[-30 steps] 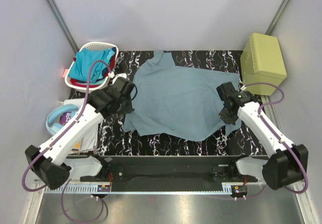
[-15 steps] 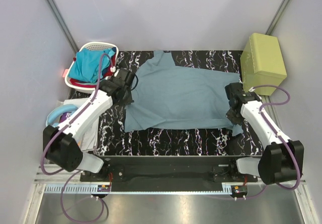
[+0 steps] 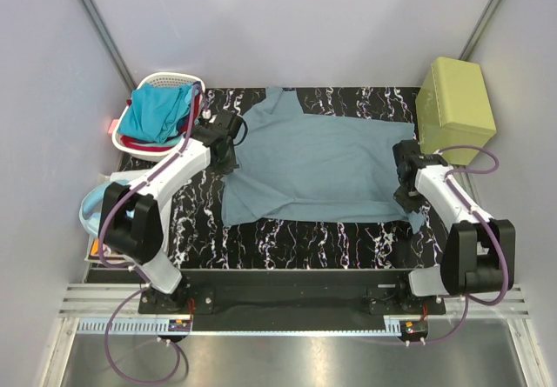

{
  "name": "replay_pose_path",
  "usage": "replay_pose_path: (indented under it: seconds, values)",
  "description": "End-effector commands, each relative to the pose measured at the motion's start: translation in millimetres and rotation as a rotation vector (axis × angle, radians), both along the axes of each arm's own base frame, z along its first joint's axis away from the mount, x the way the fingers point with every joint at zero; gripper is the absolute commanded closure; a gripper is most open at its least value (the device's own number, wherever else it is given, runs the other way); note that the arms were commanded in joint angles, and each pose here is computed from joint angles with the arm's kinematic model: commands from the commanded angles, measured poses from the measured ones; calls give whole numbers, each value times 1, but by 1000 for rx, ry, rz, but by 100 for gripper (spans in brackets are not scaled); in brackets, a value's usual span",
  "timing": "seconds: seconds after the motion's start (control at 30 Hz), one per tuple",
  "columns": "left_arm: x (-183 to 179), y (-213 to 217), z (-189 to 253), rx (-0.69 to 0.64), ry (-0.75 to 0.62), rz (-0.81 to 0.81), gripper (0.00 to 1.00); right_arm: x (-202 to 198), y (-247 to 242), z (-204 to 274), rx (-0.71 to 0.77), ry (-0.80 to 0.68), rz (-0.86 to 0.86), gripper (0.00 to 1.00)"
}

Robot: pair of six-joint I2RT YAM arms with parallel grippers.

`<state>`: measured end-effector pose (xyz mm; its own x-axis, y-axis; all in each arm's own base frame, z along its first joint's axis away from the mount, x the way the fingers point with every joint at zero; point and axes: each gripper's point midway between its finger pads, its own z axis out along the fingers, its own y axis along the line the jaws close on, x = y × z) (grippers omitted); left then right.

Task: Fold and stack the t-shirts
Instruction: Fold the flattened tshirt in 1/3 of the way

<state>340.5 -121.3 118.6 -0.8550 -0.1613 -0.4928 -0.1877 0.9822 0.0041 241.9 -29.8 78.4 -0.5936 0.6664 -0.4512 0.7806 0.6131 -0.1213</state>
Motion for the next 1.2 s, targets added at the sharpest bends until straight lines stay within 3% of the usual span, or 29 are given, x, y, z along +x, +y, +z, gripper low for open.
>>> replay_pose_path:
  seconds: [0.0, 0.6, 1.17]
  values:
    - [31, -5, 16, -30, -81, 1, 100, 23, -7, 9, -33, -65, -34, 100]
    - [89, -10, -2, -55, -60, 33, 100, 58, -17, -14, -60, -38, -94, 100]
    - [118, -19, -38, -39, -10, 22, 100, 70, -17, -43, -64, 11, -83, 100]
